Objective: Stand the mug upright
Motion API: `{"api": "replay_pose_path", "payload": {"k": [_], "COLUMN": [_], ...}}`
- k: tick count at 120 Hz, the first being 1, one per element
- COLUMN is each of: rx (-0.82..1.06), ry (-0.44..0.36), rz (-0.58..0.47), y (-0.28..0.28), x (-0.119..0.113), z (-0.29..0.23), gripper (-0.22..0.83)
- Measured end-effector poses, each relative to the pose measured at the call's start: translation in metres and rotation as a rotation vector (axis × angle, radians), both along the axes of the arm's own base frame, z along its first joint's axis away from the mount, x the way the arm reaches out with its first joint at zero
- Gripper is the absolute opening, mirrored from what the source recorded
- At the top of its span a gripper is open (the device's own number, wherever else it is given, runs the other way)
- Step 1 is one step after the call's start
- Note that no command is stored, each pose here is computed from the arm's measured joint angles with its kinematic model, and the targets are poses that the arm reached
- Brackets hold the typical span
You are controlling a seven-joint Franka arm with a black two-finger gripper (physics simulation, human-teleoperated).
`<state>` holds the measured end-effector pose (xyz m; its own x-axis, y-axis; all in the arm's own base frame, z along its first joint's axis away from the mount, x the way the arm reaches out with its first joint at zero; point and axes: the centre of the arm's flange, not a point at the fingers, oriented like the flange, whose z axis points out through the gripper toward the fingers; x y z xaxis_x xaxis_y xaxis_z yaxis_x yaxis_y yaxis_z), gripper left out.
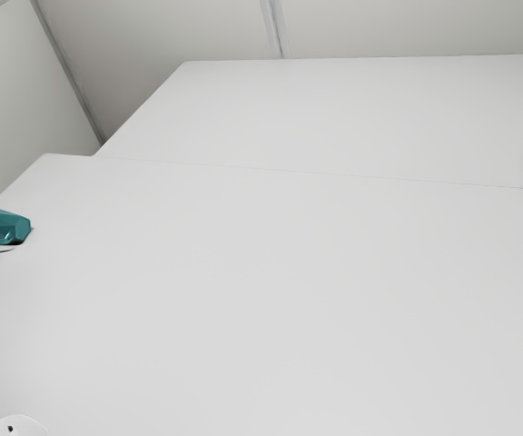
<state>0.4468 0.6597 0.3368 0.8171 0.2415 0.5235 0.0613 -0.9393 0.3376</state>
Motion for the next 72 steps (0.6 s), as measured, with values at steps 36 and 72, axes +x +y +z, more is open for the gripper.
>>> {"api": "replay_pose_path", "payload": {"k": [36, 72], "rx": [0.057, 0.064], "ry": [-0.109, -0.184], "rz": [-0.011, 0.003], "y": [0.003, 0.005], "x": [0.017, 0.022], "z": [-0.014, -0.032], "gripper": [0.61, 0.62]}}
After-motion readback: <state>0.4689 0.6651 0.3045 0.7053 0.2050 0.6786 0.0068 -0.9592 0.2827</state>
